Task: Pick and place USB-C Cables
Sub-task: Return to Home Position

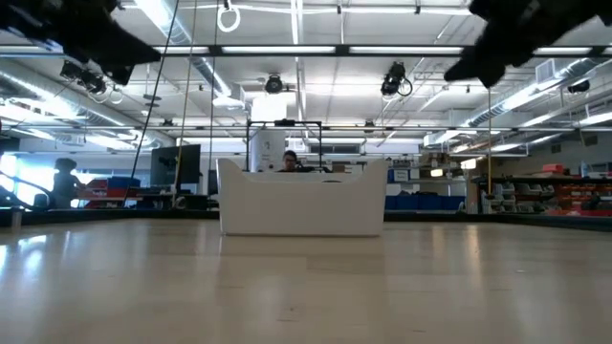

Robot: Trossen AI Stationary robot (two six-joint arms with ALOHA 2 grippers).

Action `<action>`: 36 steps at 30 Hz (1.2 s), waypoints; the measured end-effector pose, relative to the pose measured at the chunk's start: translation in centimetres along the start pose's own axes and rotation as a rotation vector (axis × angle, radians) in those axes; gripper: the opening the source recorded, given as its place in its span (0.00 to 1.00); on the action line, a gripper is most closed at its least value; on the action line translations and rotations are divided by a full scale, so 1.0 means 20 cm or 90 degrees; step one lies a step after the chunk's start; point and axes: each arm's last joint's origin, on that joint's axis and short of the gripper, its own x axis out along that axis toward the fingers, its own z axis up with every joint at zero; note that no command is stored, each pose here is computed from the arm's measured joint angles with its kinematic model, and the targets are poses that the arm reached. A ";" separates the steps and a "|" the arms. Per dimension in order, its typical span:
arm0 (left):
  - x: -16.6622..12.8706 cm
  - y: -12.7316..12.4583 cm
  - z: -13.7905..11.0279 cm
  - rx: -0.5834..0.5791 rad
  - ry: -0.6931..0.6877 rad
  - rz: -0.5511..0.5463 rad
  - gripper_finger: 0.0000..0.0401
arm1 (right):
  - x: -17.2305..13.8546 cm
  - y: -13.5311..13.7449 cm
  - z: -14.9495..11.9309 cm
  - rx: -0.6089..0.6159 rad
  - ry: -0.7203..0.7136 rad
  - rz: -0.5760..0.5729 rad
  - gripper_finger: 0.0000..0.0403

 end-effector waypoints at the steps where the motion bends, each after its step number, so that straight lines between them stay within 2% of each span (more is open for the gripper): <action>1: -0.01 0.01 -0.03 0.000 0.001 0.000 0.01 | -0.01 -0.01 -0.05 0.006 -0.011 -0.002 0.00; 4: -0.02 0.02 -0.11 -0.008 -0.007 -0.001 0.01 | -0.04 -0.05 -0.18 0.024 -0.050 0.002 0.00; 7: -0.03 0.03 -0.17 -0.019 -0.036 -0.004 0.01 | -0.07 -0.07 -0.27 0.041 -0.104 0.036 0.00; 12: -0.04 0.04 -0.23 -0.023 -0.061 -0.009 0.01 | -0.10 -0.08 -0.38 0.050 -0.204 0.092 0.00; 16: -0.05 0.05 -0.28 -0.023 -0.064 -0.012 0.01 | -0.09 -0.09 -0.46 0.044 -0.228 0.094 0.00; 25: -0.05 0.05 -0.35 -0.026 -0.059 -0.031 0.01 | -0.06 -0.09 -0.57 0.033 -0.245 0.116 0.00; 30: -0.05 0.05 -0.35 -0.034 -0.076 -0.037 0.01 | -0.05 -0.08 -0.58 0.010 -0.283 0.151 0.01; 36: -0.05 0.05 -0.35 -0.024 -0.081 -0.040 0.01 | -0.05 -0.08 -0.58 -0.016 -0.303 0.152 0.01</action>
